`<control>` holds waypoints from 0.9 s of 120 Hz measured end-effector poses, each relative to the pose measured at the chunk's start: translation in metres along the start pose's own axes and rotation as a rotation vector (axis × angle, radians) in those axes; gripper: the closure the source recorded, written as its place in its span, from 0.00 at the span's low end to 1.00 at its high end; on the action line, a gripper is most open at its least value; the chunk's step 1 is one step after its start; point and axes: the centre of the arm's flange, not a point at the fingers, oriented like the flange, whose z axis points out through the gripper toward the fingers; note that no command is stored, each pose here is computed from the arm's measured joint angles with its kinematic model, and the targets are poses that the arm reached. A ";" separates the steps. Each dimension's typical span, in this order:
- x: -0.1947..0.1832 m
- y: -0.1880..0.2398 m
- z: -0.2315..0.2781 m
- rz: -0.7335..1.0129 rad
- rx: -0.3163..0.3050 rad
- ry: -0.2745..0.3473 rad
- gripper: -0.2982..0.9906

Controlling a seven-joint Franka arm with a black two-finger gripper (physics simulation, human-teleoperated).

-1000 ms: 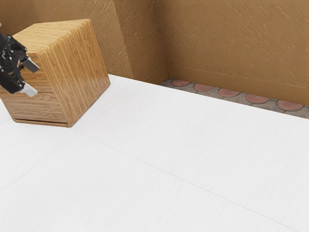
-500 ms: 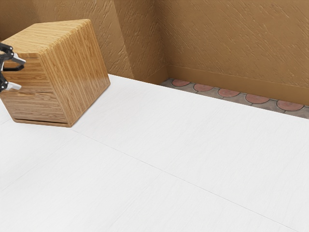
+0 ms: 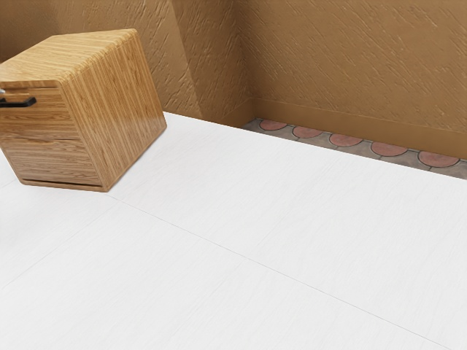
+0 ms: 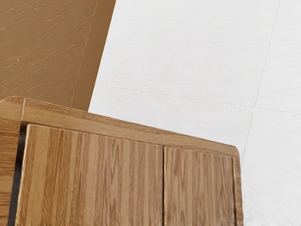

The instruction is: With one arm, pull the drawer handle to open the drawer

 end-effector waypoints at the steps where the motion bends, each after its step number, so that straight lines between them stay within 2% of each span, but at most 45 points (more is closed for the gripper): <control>1: 0.000 -0.001 0.001 0.006 0.000 -0.004 0.25; 17: -0.023 -0.006 0.030 0.050 -0.017 -0.073 0.25; 37: -0.049 -0.005 0.022 0.075 -0.015 -0.148 0.26; 88: -0.080 -0.009 0.029 0.132 0.020 -0.243 0.26; 108: -0.089 -0.009 0.025 0.136 0.053 -0.265 0.27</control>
